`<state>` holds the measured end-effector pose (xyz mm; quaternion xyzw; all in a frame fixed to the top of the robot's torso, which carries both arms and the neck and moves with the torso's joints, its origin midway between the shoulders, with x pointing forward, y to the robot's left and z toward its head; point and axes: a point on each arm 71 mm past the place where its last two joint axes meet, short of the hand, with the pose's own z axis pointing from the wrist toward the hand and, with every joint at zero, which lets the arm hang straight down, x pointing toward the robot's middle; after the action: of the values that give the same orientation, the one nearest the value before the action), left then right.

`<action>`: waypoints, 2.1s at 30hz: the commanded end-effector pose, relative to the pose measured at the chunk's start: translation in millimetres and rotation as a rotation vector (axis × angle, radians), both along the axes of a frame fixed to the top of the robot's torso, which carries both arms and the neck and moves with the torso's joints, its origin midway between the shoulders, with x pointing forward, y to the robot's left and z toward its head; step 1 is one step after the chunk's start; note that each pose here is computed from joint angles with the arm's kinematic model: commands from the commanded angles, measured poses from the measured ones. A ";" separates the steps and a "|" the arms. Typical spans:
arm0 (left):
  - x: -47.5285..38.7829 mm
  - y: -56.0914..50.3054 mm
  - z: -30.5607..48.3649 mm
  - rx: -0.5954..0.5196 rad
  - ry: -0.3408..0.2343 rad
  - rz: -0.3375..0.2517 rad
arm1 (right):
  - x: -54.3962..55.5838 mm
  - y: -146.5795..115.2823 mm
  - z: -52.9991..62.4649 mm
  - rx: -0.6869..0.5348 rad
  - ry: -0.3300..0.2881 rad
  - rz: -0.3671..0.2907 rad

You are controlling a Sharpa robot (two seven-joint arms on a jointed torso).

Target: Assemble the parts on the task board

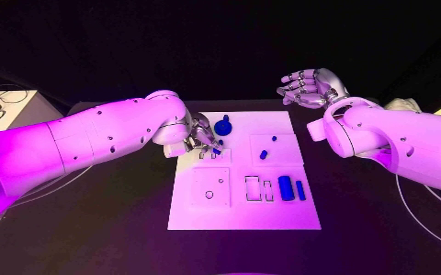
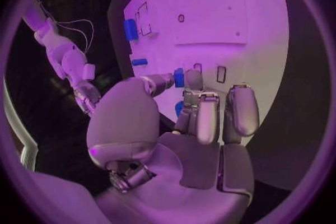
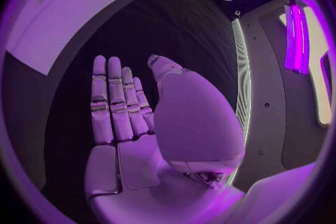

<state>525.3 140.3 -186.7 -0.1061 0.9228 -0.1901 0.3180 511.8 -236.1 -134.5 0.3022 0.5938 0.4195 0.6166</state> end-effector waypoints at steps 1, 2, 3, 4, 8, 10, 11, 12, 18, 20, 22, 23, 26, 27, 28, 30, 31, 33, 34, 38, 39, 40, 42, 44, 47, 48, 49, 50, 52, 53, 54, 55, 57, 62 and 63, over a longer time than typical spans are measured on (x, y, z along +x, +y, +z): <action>0.4 -0.2 2.0 -0.036 -0.025 0.034 | 0.0 1.7 -1.7 -0.013 0.012 0.026; 0.3 0.5 2.0 -0.035 -0.029 0.037 | 0.1 1.6 -2.0 -0.014 0.013 0.026; 0.3 1.0 2.0 -0.032 -0.033 0.039 | 0.2 1.6 -2.3 -0.014 0.014 0.026; 0.3 1.4 2.0 -0.028 -0.037 0.041 | 0.3 1.5 -2.5 -0.015 0.015 0.026; -0.2 2.6 1.1 -0.008 -0.059 0.042 | 0.4 1.2 -3.1 -0.016 0.016 0.026; -0.5 2.9 0.4 0.005 -0.074 0.040 | 0.4 1.1 -3.2 -0.016 0.016 0.026; -0.7 3.0 -0.3 0.012 -0.082 0.040 | 0.5 1.1 -3.2 -0.016 0.016 0.026; -1.1 3.2 -1.2 0.018 -0.088 0.039 | 0.5 1.1 -3.3 -0.016 0.016 0.027; -4.4 3.3 -9.7 0.047 -0.106 0.034 | 0.6 1.3 -3.5 -0.017 0.017 0.029; -5.4 3.2 -12.3 0.051 -0.112 0.034 | 0.6 1.5 -3.6 -0.017 0.018 0.030; -6.2 2.9 -14.4 0.055 -0.121 0.034 | 0.6 1.5 -3.6 -0.017 0.018 0.031; -6.5 2.8 -15.2 0.056 -0.126 0.034 | 0.6 1.5 -3.7 -0.017 0.019 0.031; -7.4 2.4 -17.4 0.059 -0.138 0.033 | 0.7 1.5 -3.8 -0.017 0.020 0.032; -7.7 2.3 -17.8 0.060 -0.141 0.033 | 0.7 1.6 -3.9 -0.017 0.020 0.032; -8.0 2.2 -18.3 0.061 -0.143 0.032 | 0.8 1.7 -3.9 -0.018 0.020 0.033; -8.5 2.1 -19.0 0.062 -0.146 0.031 | 0.8 1.9 -3.9 -0.018 0.021 0.034; -8.7 2.0 -19.2 0.063 -0.147 0.030 | 0.8 1.9 -4.0 -0.018 0.021 0.034; -9.2 1.7 -19.5 0.063 -0.150 0.030 | 0.8 2.0 -4.0 -0.018 0.021 0.034; -9.3 1.6 -19.6 0.063 -0.151 0.029 | 0.9 2.0 -4.0 -0.018 0.021 0.034; -10.0 0.9 -19.9 0.064 -0.155 0.026 | 0.9 2.3 -4.1 -0.018 0.022 0.035; -10.2 0.8 -20.0 0.067 -0.156 0.024 | 0.9 2.4 -4.1 -0.018 0.022 0.036; -10.5 0.8 -20.1 0.070 -0.156 0.020 | 0.9 2.4 -4.2 -0.018 0.023 0.036; -11.1 0.7 -20.4 0.078 -0.155 0.011 | 0.9 2.5 -4.2 -0.018 0.023 0.037; -11.8 0.7 -20.6 0.087 -0.153 0.002 | 0.9 2.6 -4.3 -0.018 0.024 0.038; -12.9 0.9 -21.0 0.102 -0.151 -0.012 | 0.9 2.7 -4.4 -0.018 0.025 0.039; -13.2 1.0 -21.1 0.107 -0.150 -0.016 | 0.9 2.7 -4.5 -0.018 0.025 0.039; -13.5 1.2 -21.2 0.112 -0.148 -0.020 | 0.9 2.7 -4.6 -0.018 0.026 0.039; -13.8 1.3 -21.3 0.116 -0.147 -0.023 | 0.9 2.7 -4.7 -0.019 0.026 0.039; -14.4 1.5 -21.5 0.121 -0.145 -0.028 | 0.9 2.8 -4.9 -0.019 0.027 0.040; -14.6 1.5 -21.5 0.122 -0.145 -0.029 | 0.9 2.9 -4.9 -0.019 0.027 0.040; -14.9 1.5 -21.5 0.123 -0.144 -0.030 | 0.9 3.0 -5.0 -0.019 0.027 0.040; -15.2 1.4 -21.6 0.125 -0.144 -0.032 | 0.9 3.1 -5.1 -0.019 0.028 0.041; -15.6 1.3 -21.4 0.127 -0.146 -0.033 | 0.9 3.3 -5.2 -0.020 0.029 0.043; -15.9 1.4 -21.0 0.134 -0.155 -0.037 | 1.0 3.6 -5.6 -0.023 0.031 0.046; -16.0 1.4 -21.0 0.134 -0.155 -0.037 | 1.0 3.7 -5.6 -0.023 0.031 0.047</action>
<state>511.3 141.5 -204.2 -0.0658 0.9029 -0.1522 0.3966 513.0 -234.5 -139.9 0.2979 0.6098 0.4181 0.6039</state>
